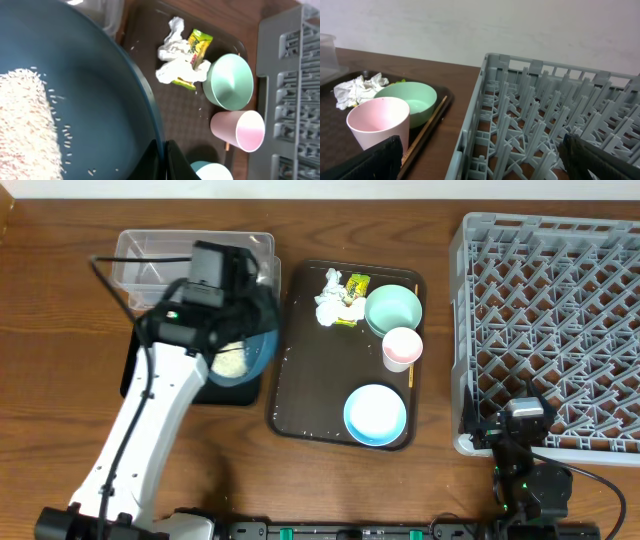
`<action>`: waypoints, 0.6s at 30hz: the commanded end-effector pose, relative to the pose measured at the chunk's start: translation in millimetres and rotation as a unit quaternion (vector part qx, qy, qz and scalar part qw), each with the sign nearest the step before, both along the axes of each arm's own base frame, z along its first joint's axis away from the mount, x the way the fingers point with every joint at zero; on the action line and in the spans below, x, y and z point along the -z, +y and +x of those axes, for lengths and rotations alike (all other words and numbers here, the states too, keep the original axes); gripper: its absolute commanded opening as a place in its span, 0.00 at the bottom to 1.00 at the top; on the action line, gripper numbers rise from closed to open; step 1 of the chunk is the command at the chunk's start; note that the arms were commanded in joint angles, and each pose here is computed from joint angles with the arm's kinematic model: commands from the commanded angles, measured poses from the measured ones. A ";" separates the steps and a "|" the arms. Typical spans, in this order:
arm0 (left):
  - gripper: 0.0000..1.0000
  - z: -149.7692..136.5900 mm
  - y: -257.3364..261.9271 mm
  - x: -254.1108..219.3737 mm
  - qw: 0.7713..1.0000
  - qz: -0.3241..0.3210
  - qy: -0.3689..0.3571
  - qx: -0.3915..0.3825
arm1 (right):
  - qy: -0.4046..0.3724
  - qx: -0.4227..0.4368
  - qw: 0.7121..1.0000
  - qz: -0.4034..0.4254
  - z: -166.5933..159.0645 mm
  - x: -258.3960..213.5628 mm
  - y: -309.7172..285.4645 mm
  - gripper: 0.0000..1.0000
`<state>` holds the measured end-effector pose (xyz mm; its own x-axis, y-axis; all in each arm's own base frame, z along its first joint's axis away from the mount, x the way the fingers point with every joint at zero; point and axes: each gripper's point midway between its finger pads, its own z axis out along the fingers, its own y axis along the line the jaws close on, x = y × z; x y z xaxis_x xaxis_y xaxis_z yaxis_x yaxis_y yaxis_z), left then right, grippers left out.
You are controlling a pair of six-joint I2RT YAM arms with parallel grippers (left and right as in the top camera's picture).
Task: Sort waste into correct bins and load items into the dishwasher rack
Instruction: 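Carry the blue plate left over the black tray, then tilt the blue plate with the left gripper to pour rice onto the black tray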
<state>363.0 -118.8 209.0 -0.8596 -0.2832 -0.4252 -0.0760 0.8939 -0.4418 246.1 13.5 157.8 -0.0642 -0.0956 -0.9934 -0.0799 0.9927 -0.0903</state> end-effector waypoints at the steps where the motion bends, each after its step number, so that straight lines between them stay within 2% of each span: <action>1: 0.06 -4.4 4.3 -4.5 0.999 -0.051 0.015 0.007 | 0.000 -0.003 1.000 0.002 -0.4 0.1 1.7 0.99; 6: 0.06 -3.8 26.9 -6.6 0.996 -0.088 0.028 -0.014 | 0.000 -0.003 1.000 0.002 -0.4 0.1 1.7 0.99; 13: 0.06 -5.7 41.3 -27.0 0.984 -0.179 0.011 0.017 | 0.000 -0.003 1.000 0.002 -0.4 0.1 1.7 0.99; 18: 0.06 -9.2 69.1 -24.3 0.980 -0.197 0.023 -0.016 | 0.000 -0.003 1.000 0.002 -0.4 0.1 1.7 0.99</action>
